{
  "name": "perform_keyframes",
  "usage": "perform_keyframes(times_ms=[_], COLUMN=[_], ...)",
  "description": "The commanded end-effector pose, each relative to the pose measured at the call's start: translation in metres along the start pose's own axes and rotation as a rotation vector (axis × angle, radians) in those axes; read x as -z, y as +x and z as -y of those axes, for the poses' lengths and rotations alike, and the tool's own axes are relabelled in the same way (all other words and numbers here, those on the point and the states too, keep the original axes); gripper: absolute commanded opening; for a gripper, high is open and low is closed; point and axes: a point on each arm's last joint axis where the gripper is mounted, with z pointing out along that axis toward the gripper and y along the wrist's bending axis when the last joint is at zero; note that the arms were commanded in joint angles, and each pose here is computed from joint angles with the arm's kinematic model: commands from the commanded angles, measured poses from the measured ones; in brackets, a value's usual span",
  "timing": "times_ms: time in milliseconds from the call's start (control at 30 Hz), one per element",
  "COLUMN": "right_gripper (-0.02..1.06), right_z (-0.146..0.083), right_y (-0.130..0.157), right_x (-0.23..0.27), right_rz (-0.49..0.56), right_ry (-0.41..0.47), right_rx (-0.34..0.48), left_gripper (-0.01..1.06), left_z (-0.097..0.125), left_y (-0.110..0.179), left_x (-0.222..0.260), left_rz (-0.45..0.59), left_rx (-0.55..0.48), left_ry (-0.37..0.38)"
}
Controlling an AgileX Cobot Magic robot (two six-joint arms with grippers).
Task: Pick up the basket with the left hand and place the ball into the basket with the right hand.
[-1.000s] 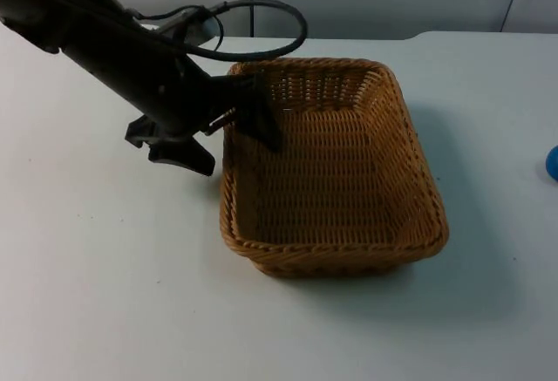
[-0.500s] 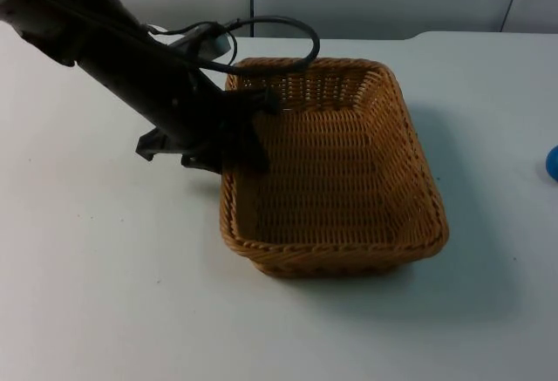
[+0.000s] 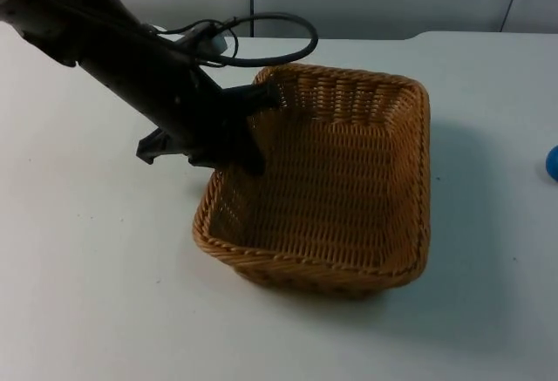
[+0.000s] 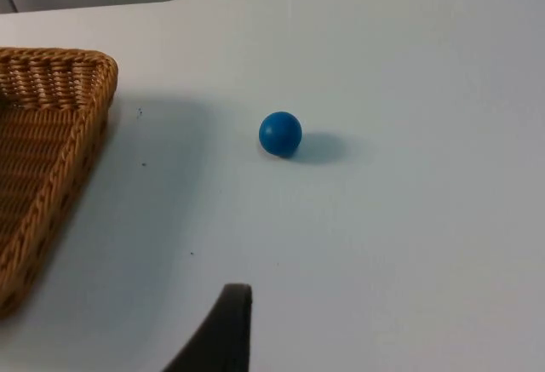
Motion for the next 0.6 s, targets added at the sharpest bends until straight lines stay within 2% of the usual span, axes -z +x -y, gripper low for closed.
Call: perform_keyframes(times_ms=[0,133,400,567], right_gripper=[1.03,1.03,1.03,1.03], right_z=[0.001,0.001,0.001,0.001], right_y=[0.0,0.0,0.0,0.0], right_x=[0.0,0.0,0.0,0.0], right_rz=[0.011,0.011,0.011,0.011], right_ry=[0.014,0.014,0.014,0.014], right_rx=[0.001,0.001,0.001,0.001], left_gripper=[0.12,0.12,0.12,0.12], left_z=[0.005,0.008,0.021,0.021], left_y=[-0.002,-0.002,-0.015,-0.016], left_x=[0.001,0.006,0.04,0.053], left_rz=[0.014,0.02,0.099,0.089], left_rx=[0.036,0.057,0.041,0.045], left_ry=[0.012,0.013,0.031,0.037])
